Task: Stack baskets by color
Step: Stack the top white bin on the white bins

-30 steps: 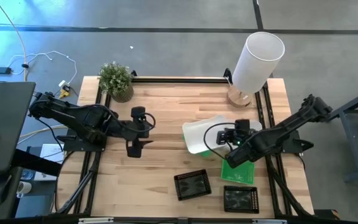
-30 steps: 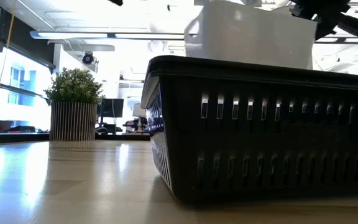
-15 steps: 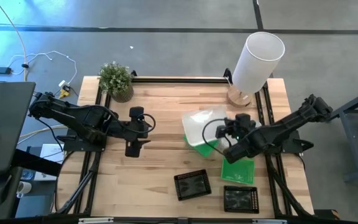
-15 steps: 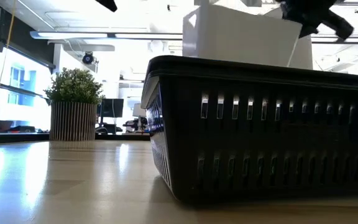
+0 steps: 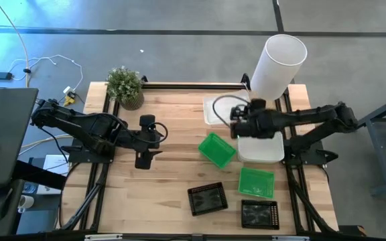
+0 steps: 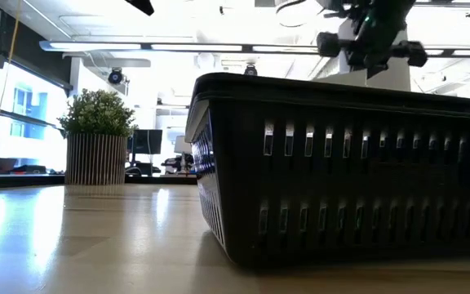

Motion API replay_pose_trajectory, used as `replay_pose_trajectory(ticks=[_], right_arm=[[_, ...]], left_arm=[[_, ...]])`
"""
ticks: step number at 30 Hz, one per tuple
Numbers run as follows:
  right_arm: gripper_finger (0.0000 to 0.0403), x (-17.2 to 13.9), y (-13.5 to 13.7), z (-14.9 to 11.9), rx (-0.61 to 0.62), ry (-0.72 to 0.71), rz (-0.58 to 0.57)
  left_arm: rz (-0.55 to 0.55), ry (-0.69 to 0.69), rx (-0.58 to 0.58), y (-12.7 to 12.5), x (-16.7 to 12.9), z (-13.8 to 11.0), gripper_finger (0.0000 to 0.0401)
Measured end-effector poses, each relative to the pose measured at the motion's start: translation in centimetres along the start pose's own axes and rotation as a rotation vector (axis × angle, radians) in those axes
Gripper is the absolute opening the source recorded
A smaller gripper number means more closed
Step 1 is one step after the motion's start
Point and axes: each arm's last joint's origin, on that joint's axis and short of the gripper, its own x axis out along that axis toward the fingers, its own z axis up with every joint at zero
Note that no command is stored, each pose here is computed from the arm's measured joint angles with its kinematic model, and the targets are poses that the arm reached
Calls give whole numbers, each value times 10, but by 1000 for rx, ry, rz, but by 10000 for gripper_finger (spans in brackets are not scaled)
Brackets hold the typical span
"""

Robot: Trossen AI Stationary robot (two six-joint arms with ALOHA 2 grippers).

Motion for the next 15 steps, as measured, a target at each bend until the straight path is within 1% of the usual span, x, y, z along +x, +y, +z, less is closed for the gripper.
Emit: replay_pose_trajectory(ticks=[5, 8, 11, 15], right_arm=[[0, 26, 12, 18, 40, 4, 5], [0, 44, 21, 27, 38, 31, 26], [0, 62, 29, 31, 20, 82, 51], [0, 80, 35, 29, -11, 132, 58]], left_arm=[[0, 0, 21, 0, 0, 0, 258], [0, 0, 26, 0, 0, 0, 258], [0, 12, 30, 0, 0, -1, 258], [2, 46, 39, 0, 0, -5, 258]])
